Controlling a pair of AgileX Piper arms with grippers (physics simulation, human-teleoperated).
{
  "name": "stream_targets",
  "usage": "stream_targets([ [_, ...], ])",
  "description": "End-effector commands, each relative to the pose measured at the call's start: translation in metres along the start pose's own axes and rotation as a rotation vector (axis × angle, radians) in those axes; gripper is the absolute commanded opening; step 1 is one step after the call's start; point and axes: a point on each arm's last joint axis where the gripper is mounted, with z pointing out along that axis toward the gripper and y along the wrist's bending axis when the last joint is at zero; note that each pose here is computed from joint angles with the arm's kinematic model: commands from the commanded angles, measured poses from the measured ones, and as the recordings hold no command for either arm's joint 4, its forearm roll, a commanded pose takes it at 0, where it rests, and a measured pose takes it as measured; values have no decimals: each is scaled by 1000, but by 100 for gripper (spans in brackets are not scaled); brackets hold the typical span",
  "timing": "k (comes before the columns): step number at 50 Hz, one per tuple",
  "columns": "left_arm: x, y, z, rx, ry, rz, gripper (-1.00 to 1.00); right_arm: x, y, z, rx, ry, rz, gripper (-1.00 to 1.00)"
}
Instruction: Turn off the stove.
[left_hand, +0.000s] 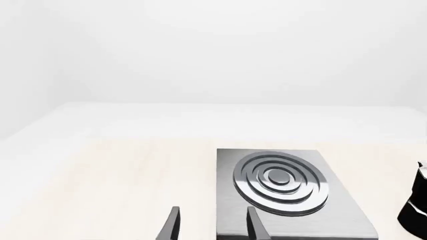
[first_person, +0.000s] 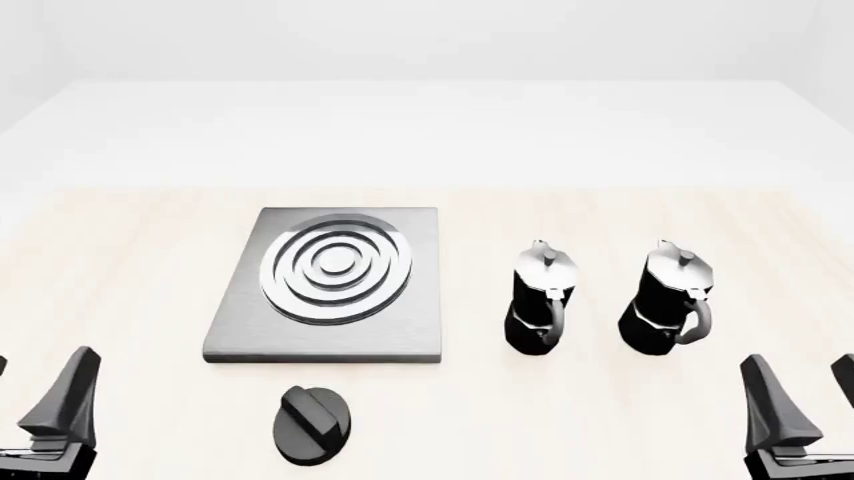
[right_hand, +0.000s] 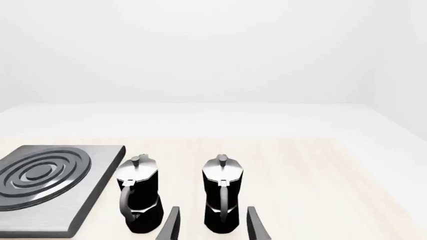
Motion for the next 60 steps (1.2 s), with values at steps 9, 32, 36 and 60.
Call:
stream_targets([
  [9, 13, 0, 2, 10, 3, 5, 100, 0, 0, 1, -2, 4, 0, 100],
  [32, -19, -4, 24, 51, 70, -25, 100, 0, 0, 0, -1, 2, 4, 100],
  [36, -28, -8, 29, 90, 112, -9, 100, 0, 0, 0, -2, 2, 7, 100],
  [60, -12, -20, 57, 208, 470, 167, 100, 0, 0, 1, -4, 3, 13, 100],
])
